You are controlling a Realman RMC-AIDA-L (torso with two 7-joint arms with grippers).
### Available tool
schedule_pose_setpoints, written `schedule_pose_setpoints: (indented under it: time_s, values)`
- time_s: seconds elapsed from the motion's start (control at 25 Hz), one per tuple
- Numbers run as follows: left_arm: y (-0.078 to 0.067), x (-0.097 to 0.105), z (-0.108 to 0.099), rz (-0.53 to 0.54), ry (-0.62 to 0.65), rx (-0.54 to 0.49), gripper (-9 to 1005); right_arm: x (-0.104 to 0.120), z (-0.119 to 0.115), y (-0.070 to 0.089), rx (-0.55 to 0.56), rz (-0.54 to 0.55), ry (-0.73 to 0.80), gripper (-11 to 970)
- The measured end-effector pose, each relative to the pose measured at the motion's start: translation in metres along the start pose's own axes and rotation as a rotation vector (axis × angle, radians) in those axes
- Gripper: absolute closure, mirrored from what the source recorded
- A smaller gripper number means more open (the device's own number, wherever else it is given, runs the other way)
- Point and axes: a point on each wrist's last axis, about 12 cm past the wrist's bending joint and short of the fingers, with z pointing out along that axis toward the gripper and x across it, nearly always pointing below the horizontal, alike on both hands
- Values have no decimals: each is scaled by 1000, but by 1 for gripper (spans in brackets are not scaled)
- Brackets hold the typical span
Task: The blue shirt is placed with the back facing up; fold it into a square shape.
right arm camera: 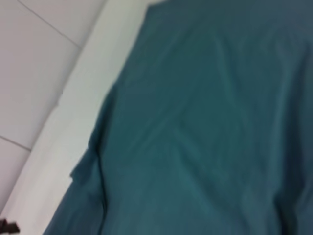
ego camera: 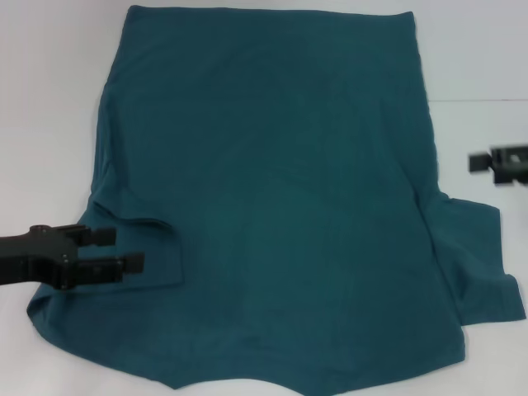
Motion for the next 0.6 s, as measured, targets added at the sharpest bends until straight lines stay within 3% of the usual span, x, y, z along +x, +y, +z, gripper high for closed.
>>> schedule_pose_setpoints:
  time_s: [0.28, 0.6]
  values:
    - [2, -1, 3, -12, -8, -18, 148, 34, -20, -18, 31, 154, 85, 45]
    - [5, -5, 9, -11, -18, -27, 149, 57, -25, -30, 51, 199, 109, 45]
